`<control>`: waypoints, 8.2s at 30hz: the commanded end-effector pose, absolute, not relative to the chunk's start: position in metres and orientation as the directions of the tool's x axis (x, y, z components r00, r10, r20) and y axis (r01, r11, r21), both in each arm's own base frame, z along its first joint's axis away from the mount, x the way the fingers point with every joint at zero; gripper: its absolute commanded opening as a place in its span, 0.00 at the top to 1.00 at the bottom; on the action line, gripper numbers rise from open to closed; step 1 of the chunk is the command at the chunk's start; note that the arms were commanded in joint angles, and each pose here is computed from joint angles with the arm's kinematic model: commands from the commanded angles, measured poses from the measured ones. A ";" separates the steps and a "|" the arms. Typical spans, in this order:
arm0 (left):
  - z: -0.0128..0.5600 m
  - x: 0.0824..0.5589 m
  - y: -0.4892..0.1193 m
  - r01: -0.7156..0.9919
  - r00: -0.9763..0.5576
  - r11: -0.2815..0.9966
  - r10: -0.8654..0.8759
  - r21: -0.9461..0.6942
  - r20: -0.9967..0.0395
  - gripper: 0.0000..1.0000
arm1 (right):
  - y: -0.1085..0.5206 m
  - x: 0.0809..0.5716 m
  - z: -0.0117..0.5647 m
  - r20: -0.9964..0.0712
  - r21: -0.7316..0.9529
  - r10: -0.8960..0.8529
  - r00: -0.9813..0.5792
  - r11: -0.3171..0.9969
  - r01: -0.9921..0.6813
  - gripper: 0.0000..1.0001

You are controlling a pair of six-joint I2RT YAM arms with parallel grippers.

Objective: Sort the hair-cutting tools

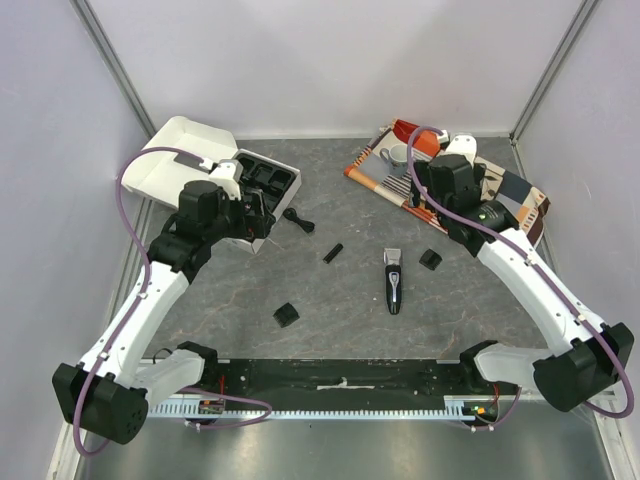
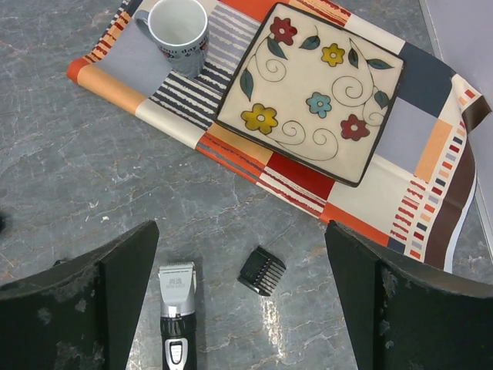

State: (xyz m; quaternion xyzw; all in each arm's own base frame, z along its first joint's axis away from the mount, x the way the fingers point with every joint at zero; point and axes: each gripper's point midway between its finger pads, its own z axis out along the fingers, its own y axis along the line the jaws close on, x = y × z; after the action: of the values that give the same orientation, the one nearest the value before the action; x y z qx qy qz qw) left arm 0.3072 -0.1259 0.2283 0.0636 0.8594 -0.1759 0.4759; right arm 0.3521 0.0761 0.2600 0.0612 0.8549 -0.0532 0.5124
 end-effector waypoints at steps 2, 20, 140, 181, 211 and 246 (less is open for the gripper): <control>0.232 0.313 -0.114 0.194 -0.525 0.953 -0.100 -0.232 -0.846 0.02 | 0.072 0.341 0.270 -0.894 -0.021 0.053 -0.445 0.987 0.160 0.02; 0.166 0.365 -0.097 0.033 -0.636 0.996 -0.047 -0.088 -0.770 0.15 | 0.108 0.319 0.208 -0.792 -0.003 -0.023 -0.610 0.999 -0.034 0.02; 0.169 0.431 -0.076 -0.074 -0.658 0.997 -0.056 -0.010 -0.751 0.62 | 0.163 0.254 0.080 -0.613 -0.028 -0.124 -0.781 0.990 -0.136 0.02; 0.096 0.337 -0.181 -0.602 -0.585 0.689 -0.724 -0.403 -0.365 0.36 | 0.166 0.251 0.081 -0.601 -0.062 -0.243 -0.762 0.964 -0.258 0.02; 0.065 0.350 -0.176 -0.607 -0.597 0.724 -0.688 -0.328 -0.413 0.53 | 0.172 0.241 0.075 -0.590 -0.011 -0.245 -0.770 0.955 -0.295 0.02; 0.094 0.269 -0.119 -0.282 -0.783 0.935 -0.353 -0.213 -0.512 0.61 | 0.164 0.230 0.067 -0.558 -0.001 -0.195 -0.807 0.972 -0.234 0.02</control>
State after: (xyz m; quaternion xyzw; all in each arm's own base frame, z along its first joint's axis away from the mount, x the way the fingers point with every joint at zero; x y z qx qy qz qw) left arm 0.2669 -0.1338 0.0809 -0.1883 0.9456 -0.0729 0.2549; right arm 0.2293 0.1679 0.0661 -0.1330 0.9509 0.0409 0.2765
